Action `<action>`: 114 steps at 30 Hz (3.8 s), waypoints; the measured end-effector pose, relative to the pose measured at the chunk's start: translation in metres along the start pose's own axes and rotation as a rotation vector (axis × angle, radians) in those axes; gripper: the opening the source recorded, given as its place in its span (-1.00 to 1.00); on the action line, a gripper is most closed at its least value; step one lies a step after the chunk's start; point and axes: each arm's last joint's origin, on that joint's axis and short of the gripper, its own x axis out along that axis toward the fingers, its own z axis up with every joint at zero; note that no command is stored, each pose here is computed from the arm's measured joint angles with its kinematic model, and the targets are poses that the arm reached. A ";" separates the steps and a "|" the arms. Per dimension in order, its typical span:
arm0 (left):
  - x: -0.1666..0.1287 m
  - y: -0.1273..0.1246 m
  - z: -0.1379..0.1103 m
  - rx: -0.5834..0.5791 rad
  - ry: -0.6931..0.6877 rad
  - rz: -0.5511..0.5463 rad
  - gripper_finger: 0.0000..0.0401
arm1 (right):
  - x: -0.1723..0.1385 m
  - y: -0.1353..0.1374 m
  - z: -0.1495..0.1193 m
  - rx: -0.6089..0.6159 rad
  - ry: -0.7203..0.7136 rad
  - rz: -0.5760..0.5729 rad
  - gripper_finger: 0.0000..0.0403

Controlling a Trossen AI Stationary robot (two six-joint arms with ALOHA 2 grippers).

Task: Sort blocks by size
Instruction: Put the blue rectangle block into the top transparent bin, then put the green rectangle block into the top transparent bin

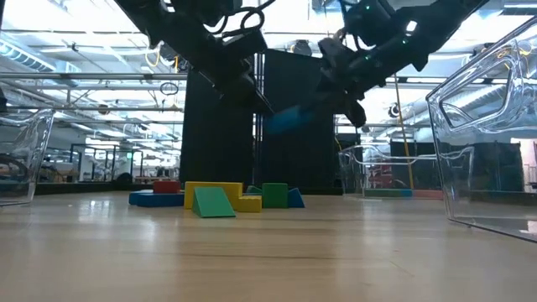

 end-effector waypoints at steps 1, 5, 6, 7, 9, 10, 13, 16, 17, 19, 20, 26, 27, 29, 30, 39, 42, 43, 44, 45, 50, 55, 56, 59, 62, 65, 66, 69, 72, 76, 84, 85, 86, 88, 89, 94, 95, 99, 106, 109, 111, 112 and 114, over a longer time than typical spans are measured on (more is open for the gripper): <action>0.000 0.000 -0.001 -0.031 0.010 -0.007 -0.14 | -0.002 -0.002 0.000 -0.002 0.011 -0.012 -0.75; 0.002 0.000 -0.010 -0.087 0.065 -0.064 -0.01 | -0.008 -0.004 0.003 -0.013 0.010 -0.024 -0.75; 0.003 0.001 -0.012 -0.098 0.086 -0.074 0.02 | -0.010 -0.003 0.005 -0.018 0.002 -0.022 -0.75; 0.004 0.002 -0.016 -0.106 0.109 -0.089 0.05 | -0.014 -0.003 0.007 -0.028 -0.009 -0.019 -0.75; 0.004 0.003 -0.022 -0.130 0.151 -0.125 0.09 | -0.023 -0.003 0.009 -0.051 -0.014 -0.048 -0.75; 0.005 0.003 -0.025 -0.147 0.161 -0.144 0.10 | -0.029 -0.004 0.011 -0.063 -0.021 -0.079 -0.75; 0.003 0.001 -0.033 -0.174 0.174 -0.217 0.12 | -0.048 -0.009 0.013 -0.091 -0.023 -0.183 -0.75; 0.003 -0.002 -0.039 -0.175 0.180 -0.252 0.13 | -0.069 -0.012 0.017 -0.087 -0.041 -0.249 -0.75; 0.002 -0.002 -0.040 -0.174 0.182 -0.253 0.13 | -0.076 -0.014 0.017 -0.084 -0.042 -0.271 -0.75; 0.001 -0.003 -0.042 -0.175 0.179 -0.252 0.13 | -0.087 -0.017 0.018 -0.076 -0.047 -0.310 -0.75; 0.000 -0.003 -0.044 -0.175 0.182 -0.252 0.13 | -0.092 -0.020 0.018 -0.071 -0.040 -0.330 -0.75; -0.004 -0.002 -0.047 -0.200 0.181 -0.248 0.13 | -0.111 -0.034 0.017 -0.037 -0.023 -0.430 -0.75; -0.006 -0.002 -0.047 -0.201 0.180 -0.248 0.13 | -0.112 -0.037 0.017 -0.031 -0.010 -0.447 -0.75; -0.009 -0.002 -0.050 -0.201 0.182 -0.248 0.13 | -0.114 -0.044 0.016 -0.018 0.015 -0.482 -0.75; -0.011 -0.001 -0.050 -0.205 0.173 -0.245 0.13 | -0.114 -0.047 0.015 -0.013 0.031 -0.500 -0.75; -0.037 0.005 -0.081 -0.300 0.178 -0.211 0.13 | -0.118 -0.068 0.015 0.020 0.104 -0.544 -0.75; -0.045 0.006 -0.088 -0.316 0.149 -0.197 0.13 | -0.120 -0.075 0.015 0.049 0.122 -0.530 -0.75; -0.048 0.006 -0.090 -0.316 0.151 -0.190 0.13 | -0.119 -0.078 0.016 0.056 0.127 -0.534 -0.75; -0.049 0.006 -0.091 -0.315 0.151 -0.176 0.13 | -0.118 -0.081 0.016 0.063 0.133 -0.543 -0.75; -0.050 0.007 -0.091 -0.315 0.151 -0.155 0.13 | -0.117 -0.085 0.016 0.070 0.142 -0.545 -0.75; -0.053 0.007 -0.097 -0.328 0.175 -0.112 0.13 | -0.100 -0.101 0.013 0.108 0.222 -0.543 -0.75; -0.053 0.004 -0.102 -0.348 0.200 -0.116 0.13 | -0.084 -0.108 0.012 0.093 0.242 -0.519 -0.75; -0.054 0.004 -0.103 -0.346 0.208 -0.118 0.13 | -0.081 -0.110 0.012 0.098 0.247 -0.508 -0.75; -0.054 0.004 -0.104 -0.338 0.228 -0.110 0.13 | -0.076 -0.116 0.010 0.114 0.279 -0.499 -0.75; -0.054 0.004 -0.106 -0.330 0.242 -0.102 0.13 | -0.071 -0.122 0.007 0.129 0.303 -0.509 -0.74; -0.054 0.004 -0.106 -0.331 0.244 -0.092 0.13 | -0.069 -0.126 0.006 0.138 0.318 -0.519 -0.67; -0.054 0.004 -0.106 -0.331 0.246 -0.088 0.13 | -0.068 -0.127 0.005 0.140 0.322 -0.521 -0.63; -0.054 0.004 -0.106 -0.329 0.252 -0.083 0.13 | -0.068 -0.127 0.006 0.130 0.322 -0.519 -0.51; -0.054 0.004 -0.107 -0.351 0.257 -0.078 0.13 | -0.068 -0.127 0.005 0.128 0.323 -0.518 -0.40; -0.055 0.004 -0.107 -0.356 0.261 -0.078 0.13 | -0.068 -0.127 0.005 0.125 0.323 -0.521 -0.29; -0.058 0.000 -0.117 -0.384 0.379 -0.094 0.13 | -0.077 -0.122 0.010 0.086 0.285 -0.511 -0.24; -0.059 -0.001 -0.118 -0.397 0.391 -0.094 0.13 | -0.080 -0.120 0.012 0.080 0.267 -0.507 -0.24; -0.059 -0.001 -0.119 -0.410 0.400 -0.096 0.13 | -0.083 -0.117 0.014 0.075 0.249 -0.504 -0.25; -0.060 -0.002 -0.120 -0.438 0.415 -0.108 0.13 | -0.091 -0.112 0.018 0.065 0.211 -0.497 -0.26; -0.060 -0.002 -0.121 -0.448 0.419 -0.112 0.13 | -0.095 -0.110 0.019 0.060 0.190 -0.494 -0.26; -0.060 -0.002 -0.121 -0.398 0.421 -0.127 0.13 | -0.116 -0.097 0.025 0.051 0.104 -0.475 -0.26; -0.060 -0.002 -0.121 -0.385 0.421 -0.134 0.13 | -0.119 -0.095 0.025 0.055 0.090 -0.471 -0.26; -0.053 -0.004 -0.126 -0.356 0.442 -0.186 0.13 | -0.131 -0.089 0.026 0.055 0.050 -0.461 -0.26; -0.028 -0.001 -0.145 -0.303 0.529 -0.252 0.13 | -0.136 -0.080 0.026 0.054 0.028 -0.436 -0.26; -0.019 0.001 -0.147 -0.274 0.544 -0.267 0.13 | -0.134 -0.078 0.025 0.046 0.038 -0.424 -0.26; -0.016 0.002 -0.147 -0.252 0.545 -0.283 0.13 | -0.133 -0.076 0.024 0.039 0.041 -0.416 -0.26; -0.014 0.003 -0.147 -0.242 0.543 -0.294 0.13 | -0.133 -0.075 0.024 0.035 0.043 -0.412 -0.26; -0.012 0.004 -0.147 -0.232 0.539 -0.316 0.13 | -0.132 -0.073 0.024 0.026 0.047 -0.405 -0.26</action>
